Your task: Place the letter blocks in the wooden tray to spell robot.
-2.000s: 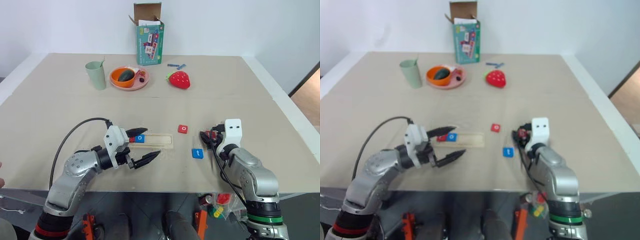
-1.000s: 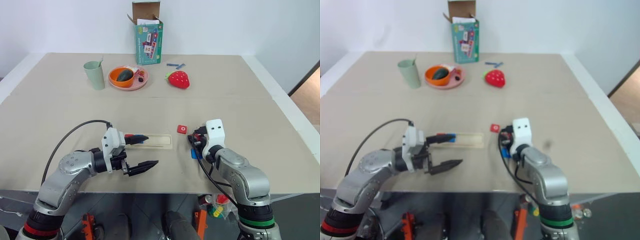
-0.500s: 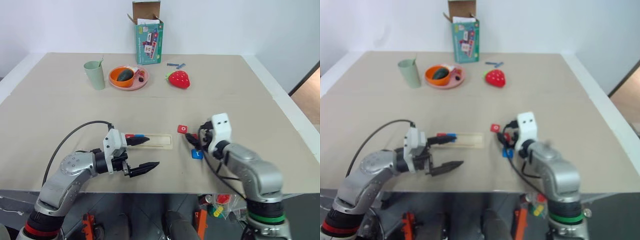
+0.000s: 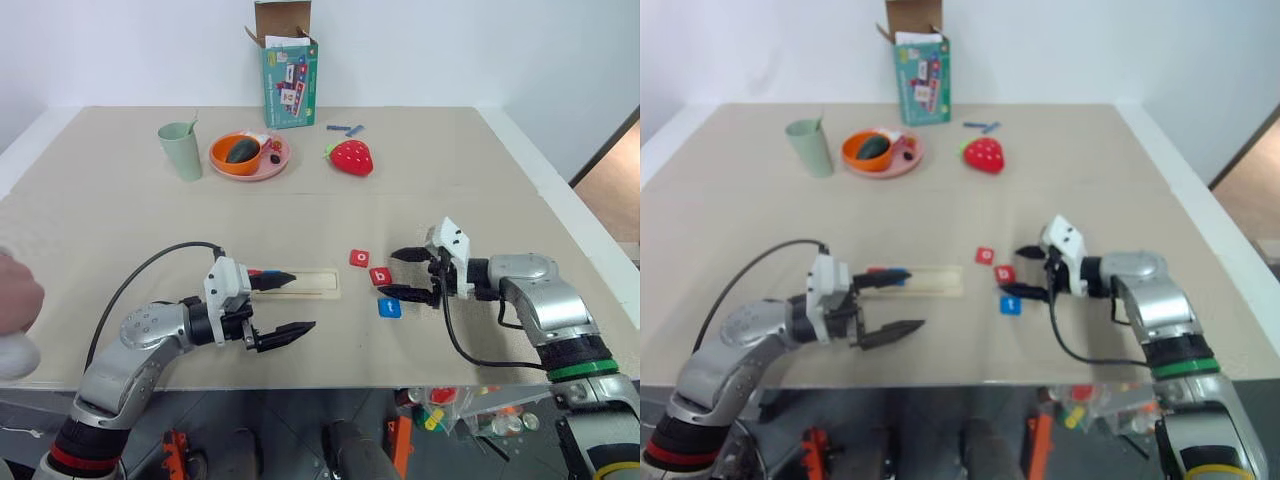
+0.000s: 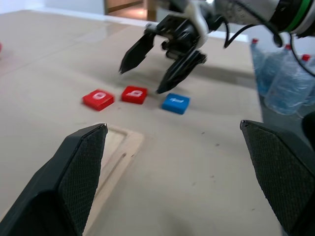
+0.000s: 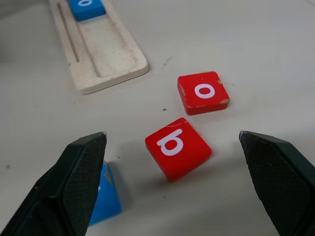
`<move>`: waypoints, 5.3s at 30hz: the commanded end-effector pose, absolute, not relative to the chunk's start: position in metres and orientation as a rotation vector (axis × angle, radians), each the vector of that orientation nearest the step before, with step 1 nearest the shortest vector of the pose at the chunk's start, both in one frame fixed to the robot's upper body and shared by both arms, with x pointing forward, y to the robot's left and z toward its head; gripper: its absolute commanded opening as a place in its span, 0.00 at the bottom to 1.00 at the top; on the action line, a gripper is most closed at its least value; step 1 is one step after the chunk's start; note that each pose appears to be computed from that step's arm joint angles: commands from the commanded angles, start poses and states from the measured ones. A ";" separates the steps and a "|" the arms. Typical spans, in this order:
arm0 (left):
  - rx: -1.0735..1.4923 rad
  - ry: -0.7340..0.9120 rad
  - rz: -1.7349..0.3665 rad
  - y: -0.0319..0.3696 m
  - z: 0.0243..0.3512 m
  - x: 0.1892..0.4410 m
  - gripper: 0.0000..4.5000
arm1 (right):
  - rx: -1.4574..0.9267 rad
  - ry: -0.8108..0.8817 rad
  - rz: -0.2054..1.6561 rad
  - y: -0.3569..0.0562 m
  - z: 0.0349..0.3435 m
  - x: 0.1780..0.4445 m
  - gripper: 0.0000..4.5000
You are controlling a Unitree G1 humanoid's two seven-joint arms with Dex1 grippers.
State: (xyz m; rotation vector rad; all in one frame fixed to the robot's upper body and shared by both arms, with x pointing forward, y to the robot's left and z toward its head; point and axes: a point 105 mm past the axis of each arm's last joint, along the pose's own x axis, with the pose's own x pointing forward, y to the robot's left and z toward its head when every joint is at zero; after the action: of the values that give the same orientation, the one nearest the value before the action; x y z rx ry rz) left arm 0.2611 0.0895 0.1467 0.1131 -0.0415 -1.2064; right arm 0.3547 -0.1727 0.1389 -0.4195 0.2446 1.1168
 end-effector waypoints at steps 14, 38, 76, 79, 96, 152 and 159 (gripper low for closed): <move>0.179 -0.086 -1.134 0.099 0.156 0.256 1.00 | -0.460 0.235 1.239 -0.166 0.124 0.364 0.94; 0.220 -0.057 -1.154 0.097 0.150 0.254 1.00 | -0.508 0.210 1.185 -0.177 0.126 0.370 0.27; 0.158 -0.104 -0.918 0.134 0.150 0.266 1.00 | -0.490 0.043 1.420 -0.088 0.170 0.342 0.27; 0.142 -0.105 -0.865 0.142 0.150 0.269 1.00 | -0.493 0.056 1.459 -0.070 0.165 0.340 0.27; 0.122 -0.090 -0.816 0.149 0.142 0.263 1.00 | -0.561 0.182 1.471 -0.017 0.146 0.362 0.27; 0.207 -0.030 -1.227 0.105 0.150 0.242 1.00 | -0.403 0.286 1.072 -0.130 0.142 0.390 0.99; 0.205 -0.041 -1.200 0.105 0.151 0.244 1.00 | -0.411 0.288 1.077 -0.124 0.133 0.397 0.99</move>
State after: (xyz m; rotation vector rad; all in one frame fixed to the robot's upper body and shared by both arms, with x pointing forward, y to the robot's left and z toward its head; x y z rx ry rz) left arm 0.2445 0.1073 0.1439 0.1918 -0.0030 -1.2054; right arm 0.3926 -0.1277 0.1224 -0.3863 0.3316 1.0737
